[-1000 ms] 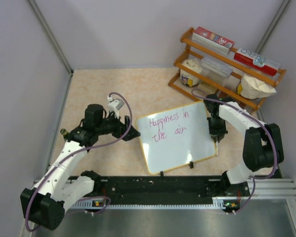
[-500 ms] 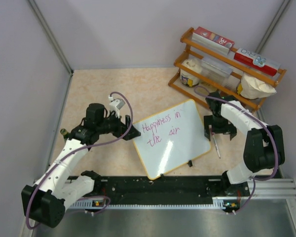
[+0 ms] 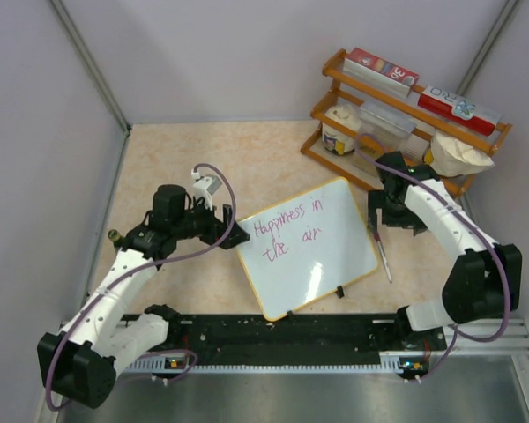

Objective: Write a sentence on the whiteboard
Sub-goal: Reset both arms

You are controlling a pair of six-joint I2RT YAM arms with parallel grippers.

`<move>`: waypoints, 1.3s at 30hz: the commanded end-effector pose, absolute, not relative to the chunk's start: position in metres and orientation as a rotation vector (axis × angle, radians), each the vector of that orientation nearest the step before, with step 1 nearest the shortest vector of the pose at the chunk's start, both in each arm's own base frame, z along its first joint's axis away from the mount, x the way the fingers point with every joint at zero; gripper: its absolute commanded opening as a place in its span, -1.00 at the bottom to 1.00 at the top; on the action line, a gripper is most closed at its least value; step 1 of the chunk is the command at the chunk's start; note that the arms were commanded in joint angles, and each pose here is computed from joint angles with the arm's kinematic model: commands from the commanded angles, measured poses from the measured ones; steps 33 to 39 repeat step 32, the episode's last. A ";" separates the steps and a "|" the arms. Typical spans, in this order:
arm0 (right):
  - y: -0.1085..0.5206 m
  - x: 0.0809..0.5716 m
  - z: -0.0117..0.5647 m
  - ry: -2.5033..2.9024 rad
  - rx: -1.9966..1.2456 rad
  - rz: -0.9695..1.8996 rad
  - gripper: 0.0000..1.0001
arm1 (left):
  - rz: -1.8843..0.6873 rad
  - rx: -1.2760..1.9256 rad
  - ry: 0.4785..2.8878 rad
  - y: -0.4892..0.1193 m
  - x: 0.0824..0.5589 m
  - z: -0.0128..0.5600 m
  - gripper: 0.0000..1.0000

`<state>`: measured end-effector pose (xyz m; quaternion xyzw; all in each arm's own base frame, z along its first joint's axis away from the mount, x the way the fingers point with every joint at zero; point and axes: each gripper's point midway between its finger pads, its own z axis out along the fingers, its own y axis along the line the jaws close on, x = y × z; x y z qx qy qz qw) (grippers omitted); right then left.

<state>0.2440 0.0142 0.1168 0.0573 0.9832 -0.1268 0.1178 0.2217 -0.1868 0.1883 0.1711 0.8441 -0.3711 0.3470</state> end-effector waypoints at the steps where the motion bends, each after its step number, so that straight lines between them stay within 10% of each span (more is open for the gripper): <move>1: 0.020 0.262 0.160 2.699 0.204 -0.272 0.98 | -0.897 0.419 2.083 -0.182 0.233 0.220 0.96; 16: 0.061 0.272 0.247 2.168 0.118 0.209 0.98 | -0.709 0.280 1.983 -0.156 0.252 0.251 0.96; 39: -0.006 0.265 0.246 1.722 0.241 -0.095 0.98 | -0.575 0.179 1.668 -0.129 0.261 0.274 0.97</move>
